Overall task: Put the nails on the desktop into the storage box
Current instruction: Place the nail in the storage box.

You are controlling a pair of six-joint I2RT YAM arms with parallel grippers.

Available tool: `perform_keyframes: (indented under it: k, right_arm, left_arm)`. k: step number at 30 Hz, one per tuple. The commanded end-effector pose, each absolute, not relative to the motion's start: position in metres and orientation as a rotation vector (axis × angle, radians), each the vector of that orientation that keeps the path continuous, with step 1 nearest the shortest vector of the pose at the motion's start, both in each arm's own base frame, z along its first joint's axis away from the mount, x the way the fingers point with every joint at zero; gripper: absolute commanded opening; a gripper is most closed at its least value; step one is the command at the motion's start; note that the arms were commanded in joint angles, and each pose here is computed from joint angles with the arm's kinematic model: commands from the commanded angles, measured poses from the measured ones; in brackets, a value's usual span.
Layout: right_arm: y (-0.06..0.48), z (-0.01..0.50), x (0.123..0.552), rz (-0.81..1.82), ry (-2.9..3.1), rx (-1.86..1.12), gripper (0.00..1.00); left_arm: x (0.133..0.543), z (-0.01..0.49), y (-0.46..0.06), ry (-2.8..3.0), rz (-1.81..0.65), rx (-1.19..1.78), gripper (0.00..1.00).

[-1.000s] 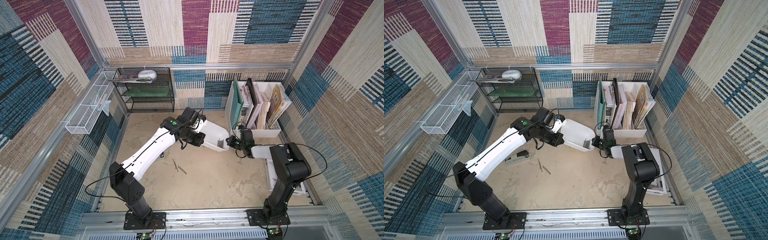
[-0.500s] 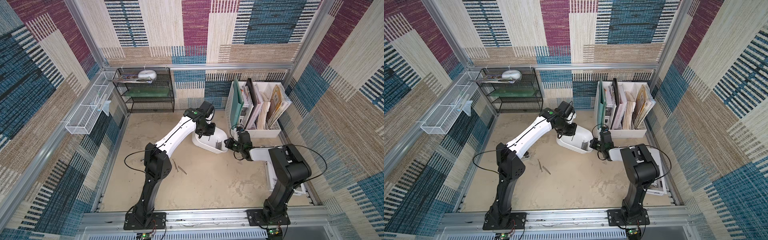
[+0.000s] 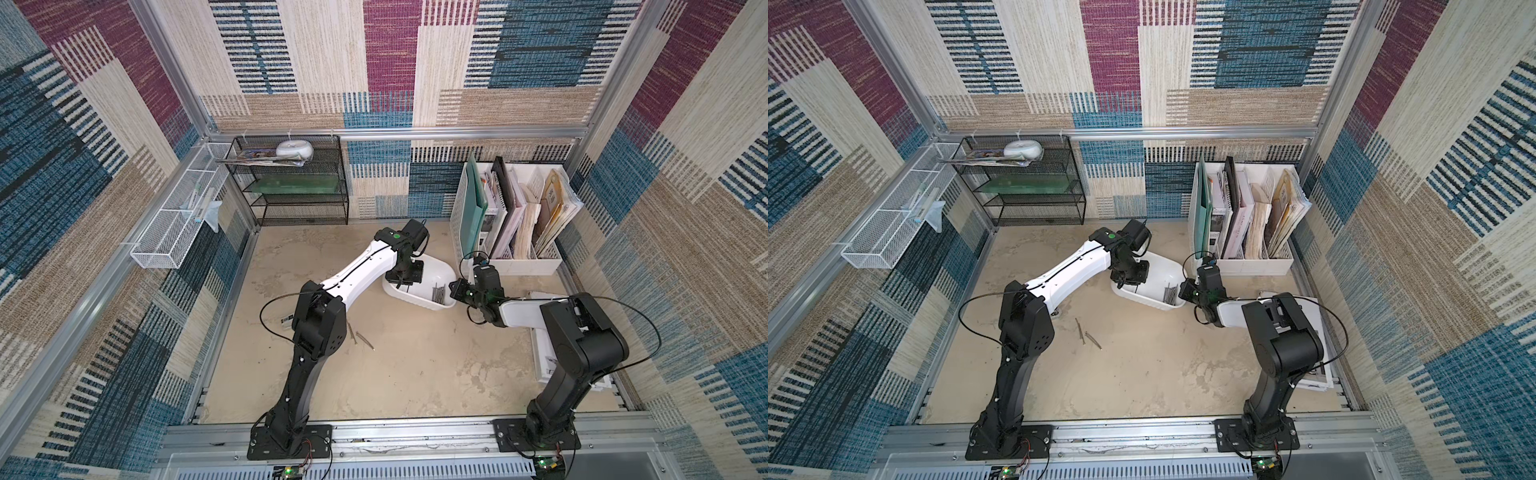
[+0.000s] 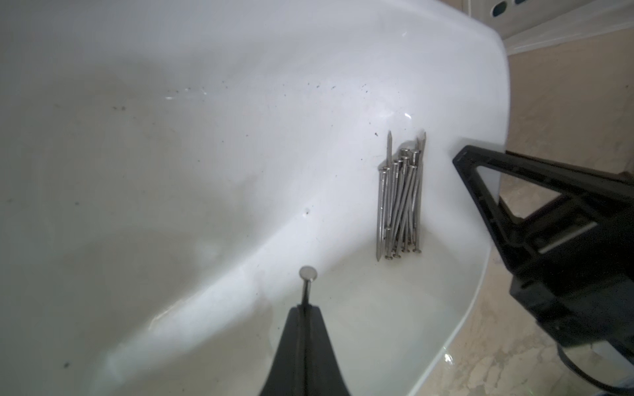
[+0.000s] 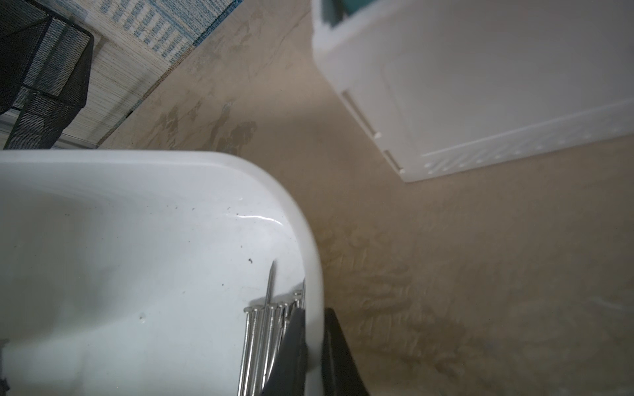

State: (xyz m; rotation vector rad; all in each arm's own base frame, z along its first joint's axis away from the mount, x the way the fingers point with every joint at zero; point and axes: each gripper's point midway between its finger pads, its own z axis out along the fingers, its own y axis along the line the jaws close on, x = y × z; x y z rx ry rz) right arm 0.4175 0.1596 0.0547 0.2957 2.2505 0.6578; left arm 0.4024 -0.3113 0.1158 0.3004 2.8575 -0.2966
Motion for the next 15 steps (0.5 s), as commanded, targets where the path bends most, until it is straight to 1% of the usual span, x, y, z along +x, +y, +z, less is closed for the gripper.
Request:
perform_keyframes:
  k: [1,2,3,4,7,9,12,13,15]
  right_arm:
    - [0.154,0.050,0.414,0.615,2.268,0.305,0.00]
    - [0.154,0.049,0.414,0.616,2.270,0.305,0.00]
    - [0.155,0.049,0.414,0.620,2.271,0.302,0.00]
    - [0.155,0.049,0.414,0.621,2.271,0.302,0.00]
    - [0.156,0.047,0.413,0.622,2.277,0.301,0.00]
    - [0.156,0.047,0.414,0.619,2.278,0.295,0.00]
    - [0.157,0.046,0.415,0.617,2.286,0.288,0.00]
    - [0.157,0.046,0.415,0.617,2.288,0.287,0.00]
    - [0.158,0.045,0.415,0.624,2.291,0.288,0.00]
  left_arm:
    - [0.408,0.110,-0.309,2.845,-0.268,0.259,0.04]
    - [0.408,0.112,-0.310,2.840,-0.274,0.257,0.14]
    - [0.408,0.115,-0.310,2.832,-0.283,0.251,0.20]
    - [0.408,0.122,-0.310,2.817,-0.296,0.244,0.22]
    - [0.400,0.161,-0.308,2.736,-0.369,0.239,0.27]
    - [0.385,0.188,-0.296,2.691,-0.394,0.244,0.30]
    - [0.353,0.203,-0.266,2.668,-0.388,0.198,0.33]
    - [0.341,0.201,-0.256,2.674,-0.389,0.175,0.35]
    - [0.309,0.188,-0.234,2.723,-0.390,0.114,0.36]
